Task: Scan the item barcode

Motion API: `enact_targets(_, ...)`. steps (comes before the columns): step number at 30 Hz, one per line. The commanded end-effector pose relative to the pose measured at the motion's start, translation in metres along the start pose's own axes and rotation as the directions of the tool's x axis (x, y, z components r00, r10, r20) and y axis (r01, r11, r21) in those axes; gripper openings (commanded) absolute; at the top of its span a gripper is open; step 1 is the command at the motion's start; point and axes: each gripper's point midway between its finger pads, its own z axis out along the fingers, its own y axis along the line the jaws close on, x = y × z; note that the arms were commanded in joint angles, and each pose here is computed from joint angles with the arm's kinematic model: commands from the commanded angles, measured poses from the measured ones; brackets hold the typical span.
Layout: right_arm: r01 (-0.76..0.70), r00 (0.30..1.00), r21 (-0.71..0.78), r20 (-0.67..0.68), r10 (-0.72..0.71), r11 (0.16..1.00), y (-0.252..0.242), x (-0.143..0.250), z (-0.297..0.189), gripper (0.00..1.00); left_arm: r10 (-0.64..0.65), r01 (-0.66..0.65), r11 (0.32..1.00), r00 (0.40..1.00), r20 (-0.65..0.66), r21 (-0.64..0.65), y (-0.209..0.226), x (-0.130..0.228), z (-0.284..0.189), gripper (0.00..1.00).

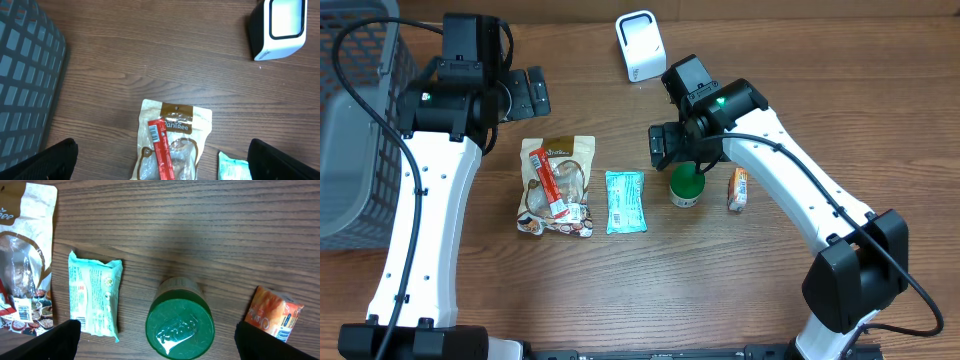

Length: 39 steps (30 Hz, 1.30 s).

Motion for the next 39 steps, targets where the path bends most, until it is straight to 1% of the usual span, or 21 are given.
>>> enact_targets(1,0.000,1.000,-0.019,0.028,0.000,1.000,0.005,-0.007,-0.007,1.00,-0.016,0.016,1.000,1.000,0.014,-0.006,0.001,-0.004,-0.003,1.00)
enact_targets(4,-0.001,0.999,-0.027,0.032,0.002,1.000,0.007,-0.008,-0.007,1.00,-0.016,0.016,1.000,1.000,0.014,-0.006,0.001,-0.004,-0.003,1.00)
enact_targets(7,-0.001,1.000,-0.075,0.023,0.003,0.997,0.015,-0.007,-0.008,1.00,-0.016,0.016,1.000,1.000,0.014,-0.006,0.001,-0.004,-0.003,1.00)
enact_targets(11,0.008,1.000,-0.068,0.030,-0.006,0.998,0.014,-0.009,-0.008,1.00,-0.016,0.016,1.000,1.000,0.014,-0.006,0.001,-0.004,-0.003,1.00)
enact_targets(13,-0.001,1.000,-0.061,0.029,0.003,0.998,0.011,-0.009,-0.008,0.63,-0.016,0.016,1.000,1.000,0.014,-0.006,0.001,-0.004,-0.003,1.00)
enact_targets(14,-0.010,1.000,-0.058,0.025,0.012,0.998,0.007,-0.010,-0.008,0.52,-0.016,0.016,1.000,1.000,0.014,-0.006,0.001,-0.004,-0.003,1.00)
enact_targets(15,-0.028,0.999,-0.055,0.024,0.030,0.998,0.003,-0.011,-0.011,0.34,-0.016,0.016,1.000,1.000,0.014,-0.006,0.001,-0.004,-0.003,1.00)
enact_targets(16,-0.047,0.999,-0.053,0.026,0.048,0.997,-0.001,-0.012,-0.014,0.07,-0.016,0.016,1.000,1.000,0.014,-0.006,0.001,-0.004,-0.003,1.00)
enact_targets(17,-0.080,0.996,-0.051,0.029,0.081,0.995,-0.008,-0.015,-0.021,0.04,-0.016,0.016,1.000,1.000,0.014,-0.006,0.001,-0.004,-0.003,1.00)
enact_targets(20,-0.119,0.991,-0.044,0.047,0.122,0.992,-0.026,-0.020,-0.047,0.04,-0.016,0.016,1.000,1.000,0.014,-0.006,0.001,-0.004,-0.003,1.00)
enact_targets(21,-0.136,0.989,-0.042,0.052,0.138,0.990,-0.033,-0.020,-0.057,0.06,-0.016,0.016,1.000,1.000,0.014,-0.006,0.001,-0.004,-0.003,1.00)
enact_targets(22,-0.154,0.986,-0.040,0.057,0.156,0.987,-0.040,-0.020,-0.066,0.09,-0.016,0.016,1.000,1.000,0.014,-0.006,0.001,-0.004,-0.003,1.00)
enact_targets(23,-0.173,0.983,-0.036,0.060,0.175,0.984,-0.048,-0.019,-0.075,0.17,-0.016,0.016,1.000,1.000,0.014,-0.006,0.001,-0.004,-0.003,1.00)
enact_targets(24,-0.186,0.980,-0.032,0.059,0.188,0.982,-0.054,-0.018,-0.080,0.39,-0.016,0.016,1.000,1.000,0.014,-0.006,0.001,-0.004,-0.003,1.00)
enact_targets(25,-0.206,0.977,-0.023,0.055,0.207,0.978,-0.063,-0.016,-0.084,0.65,-0.016,0.016,1.000,1.000,0.014,-0.006,0.001,-0.004,-0.003,1.00)
enact_targets(26,-0.223,0.974,-0.014,0.047,0.224,0.975,-0.070,-0.013,-0.085,0.78,-0.016,0.016,1.000,1.000,0.014,-0.006,0.001,-0.004,-0.003,1.00)
enact_targets(27,-0.238,0.971,-0.003,0.040,0.238,0.971,-0.077,-0.012,-0.086,0.80,-0.016,0.016,1.000,1.000,0.014,-0.006,0.001,-0.004,-0.003,1.00)
enact_targets(32,-0.301,0.953,0.058,-0.008,0.301,0.952,-0.108,0.000,-0.074,0.80,-0.016,0.016,1.000,1.000,0.014,-0.006,0.001,-0.004,-0.003,1.00)
enact_targets(36,-0.308,0.948,0.098,-0.052,0.314,0.946,-0.117,0.011,-0.058,0.76,-0.016,0.016,1.000,1.000,0.014,-0.006,0.001,-0.004,-0.003,1.00)
enact_targets(39,-0.306,0.946,0.124,-0.075,0.316,0.944,-0.122,0.020,-0.042,0.71,-0.016,0.016,1.000,1.000,0.014,-0.006,0.001,-0.004,-0.003,1.00)
